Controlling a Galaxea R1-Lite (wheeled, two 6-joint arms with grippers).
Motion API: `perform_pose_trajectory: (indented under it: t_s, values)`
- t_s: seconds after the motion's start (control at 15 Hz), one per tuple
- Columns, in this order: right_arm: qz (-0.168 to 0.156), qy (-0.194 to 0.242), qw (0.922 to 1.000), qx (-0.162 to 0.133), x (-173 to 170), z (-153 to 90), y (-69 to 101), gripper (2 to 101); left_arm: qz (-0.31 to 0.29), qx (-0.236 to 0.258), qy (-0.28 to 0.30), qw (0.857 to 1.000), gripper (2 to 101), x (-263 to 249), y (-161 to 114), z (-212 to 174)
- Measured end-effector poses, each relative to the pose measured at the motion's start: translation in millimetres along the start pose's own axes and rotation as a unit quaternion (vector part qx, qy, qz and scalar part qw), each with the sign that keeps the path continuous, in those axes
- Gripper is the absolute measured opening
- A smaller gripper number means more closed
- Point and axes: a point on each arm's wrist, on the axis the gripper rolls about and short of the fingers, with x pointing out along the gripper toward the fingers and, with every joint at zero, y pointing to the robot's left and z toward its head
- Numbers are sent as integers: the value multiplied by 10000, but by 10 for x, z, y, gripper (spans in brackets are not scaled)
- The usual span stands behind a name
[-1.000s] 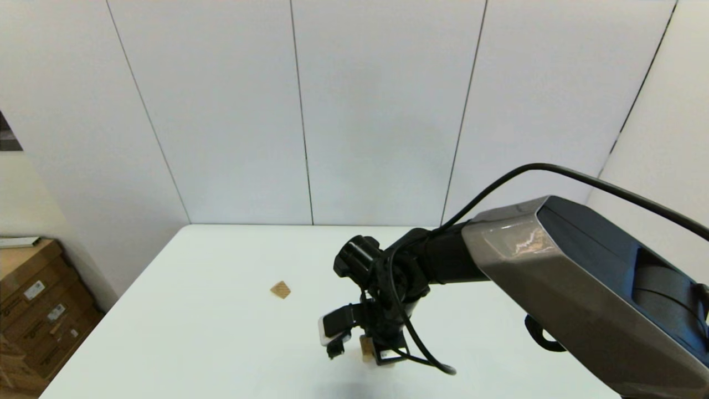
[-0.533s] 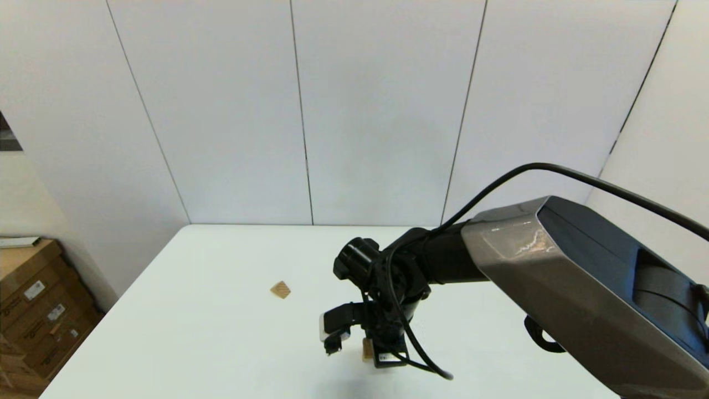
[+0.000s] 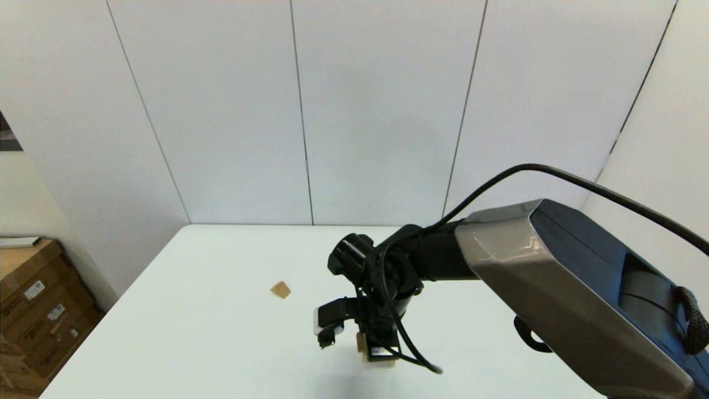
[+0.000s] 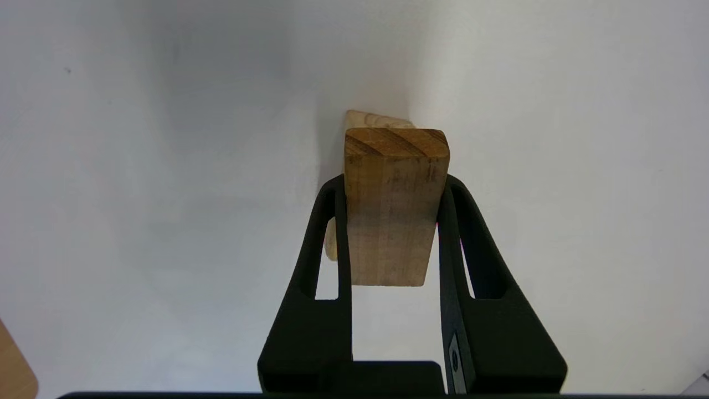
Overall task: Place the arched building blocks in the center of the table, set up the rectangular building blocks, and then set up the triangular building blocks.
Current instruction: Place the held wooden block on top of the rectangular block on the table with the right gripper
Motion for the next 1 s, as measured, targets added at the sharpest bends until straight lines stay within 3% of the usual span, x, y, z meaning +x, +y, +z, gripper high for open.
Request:
perform_pose_trajectory:
  t_s: [1.0]
  values:
    - [139, 104, 9998, -1, 28, -30, 34, 247, 0, 0, 0, 10000, 978, 0, 0, 0]
